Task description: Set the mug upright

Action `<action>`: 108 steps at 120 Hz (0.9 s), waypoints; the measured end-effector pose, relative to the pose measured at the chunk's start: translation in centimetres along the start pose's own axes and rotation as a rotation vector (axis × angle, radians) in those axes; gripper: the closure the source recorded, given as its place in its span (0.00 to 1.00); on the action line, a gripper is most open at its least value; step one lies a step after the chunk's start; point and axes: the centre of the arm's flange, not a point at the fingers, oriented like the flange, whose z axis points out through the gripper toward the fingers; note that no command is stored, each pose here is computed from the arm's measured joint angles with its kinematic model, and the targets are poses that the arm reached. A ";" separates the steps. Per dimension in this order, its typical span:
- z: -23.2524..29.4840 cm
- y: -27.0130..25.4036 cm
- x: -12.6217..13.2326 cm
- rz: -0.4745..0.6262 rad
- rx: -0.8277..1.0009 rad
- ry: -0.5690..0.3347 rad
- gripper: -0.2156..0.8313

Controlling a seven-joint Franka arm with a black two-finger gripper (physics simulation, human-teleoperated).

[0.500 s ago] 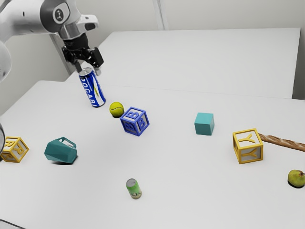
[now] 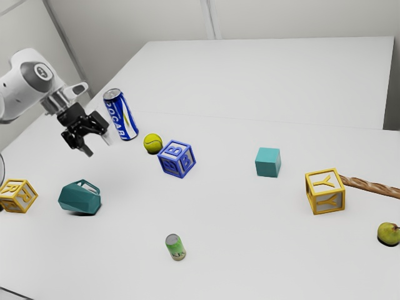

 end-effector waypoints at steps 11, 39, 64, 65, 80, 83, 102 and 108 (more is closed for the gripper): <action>0.8 -3.6 0.2 -0.003 -0.040 0.000 0.21; 0.8 -13.1 0.9 -0.026 -0.065 0.042 0.21; 2.5 -18.1 -0.5 -0.033 -0.082 0.046 0.21; 2.7 -18.2 -0.6 -0.034 -0.085 0.043 0.21; 4.1 -18.6 -1.9 -0.024 -0.107 0.023 0.21; 4.5 -18.5 -2.2 -0.022 -0.114 0.016 0.21; 5.9 -18.3 -3.6 -0.012 -0.145 -0.004 0.21; 6.0 -18.1 -3.8 -0.007 -0.150 -0.005 0.21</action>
